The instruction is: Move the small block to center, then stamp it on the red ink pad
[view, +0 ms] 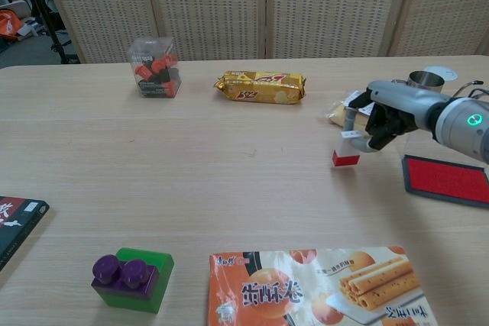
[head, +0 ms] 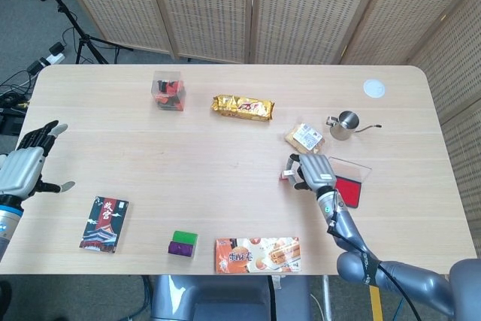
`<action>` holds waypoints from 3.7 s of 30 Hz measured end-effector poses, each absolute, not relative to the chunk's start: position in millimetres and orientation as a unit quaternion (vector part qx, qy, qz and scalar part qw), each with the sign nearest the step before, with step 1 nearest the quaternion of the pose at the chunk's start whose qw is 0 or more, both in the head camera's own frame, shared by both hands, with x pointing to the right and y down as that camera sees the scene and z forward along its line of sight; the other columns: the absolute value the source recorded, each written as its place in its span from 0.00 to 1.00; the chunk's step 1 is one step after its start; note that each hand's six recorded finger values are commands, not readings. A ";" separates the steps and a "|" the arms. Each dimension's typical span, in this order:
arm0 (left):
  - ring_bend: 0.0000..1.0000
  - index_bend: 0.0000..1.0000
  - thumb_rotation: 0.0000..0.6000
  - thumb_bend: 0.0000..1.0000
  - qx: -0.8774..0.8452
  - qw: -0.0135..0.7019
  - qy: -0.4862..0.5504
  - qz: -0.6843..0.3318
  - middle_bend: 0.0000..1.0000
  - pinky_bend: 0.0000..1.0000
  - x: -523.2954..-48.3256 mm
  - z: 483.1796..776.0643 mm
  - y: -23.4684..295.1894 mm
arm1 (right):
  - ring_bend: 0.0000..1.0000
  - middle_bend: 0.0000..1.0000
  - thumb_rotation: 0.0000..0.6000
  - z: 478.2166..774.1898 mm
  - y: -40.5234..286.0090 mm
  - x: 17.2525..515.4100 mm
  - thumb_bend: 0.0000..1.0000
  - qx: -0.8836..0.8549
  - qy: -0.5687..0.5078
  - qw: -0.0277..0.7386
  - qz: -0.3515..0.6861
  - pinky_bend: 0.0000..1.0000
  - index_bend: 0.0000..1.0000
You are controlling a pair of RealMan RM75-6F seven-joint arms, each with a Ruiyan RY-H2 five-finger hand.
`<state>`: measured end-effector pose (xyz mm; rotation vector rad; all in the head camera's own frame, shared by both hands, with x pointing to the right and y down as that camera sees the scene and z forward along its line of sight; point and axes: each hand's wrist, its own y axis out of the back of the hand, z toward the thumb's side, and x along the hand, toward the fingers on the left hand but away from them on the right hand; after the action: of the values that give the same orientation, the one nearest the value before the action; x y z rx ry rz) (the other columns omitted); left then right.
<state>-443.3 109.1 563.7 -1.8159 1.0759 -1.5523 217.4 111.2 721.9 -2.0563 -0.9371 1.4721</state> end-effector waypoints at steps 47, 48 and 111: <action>0.00 0.00 1.00 0.03 -0.669 0.259 0.396 -0.572 0.00 0.00 -443.5 562.1 110.2 | 0.90 0.97 1.00 726.1 120.1 223.1 0.57 -0.746 -0.310 0.230 0.542 1.00 0.44; 0.00 0.00 1.00 0.03 -0.669 0.259 0.396 -0.573 0.00 0.00 -443.6 562.1 110.2 | 0.90 0.97 1.00 726.0 120.2 223.0 0.56 -0.746 -0.310 0.230 0.543 1.00 0.44; 0.00 0.00 1.00 0.02 -0.681 0.262 0.403 -0.552 0.00 0.00 -443.0 549.1 118.3 | 0.26 0.35 1.00 637.6 116.5 262.9 0.11 -0.739 -0.395 0.277 0.470 0.62 0.24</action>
<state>-443.0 118.3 549.1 -1.8427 1.0907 -1.4930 262.9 116.5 637.6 -1.9854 -1.0600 1.2637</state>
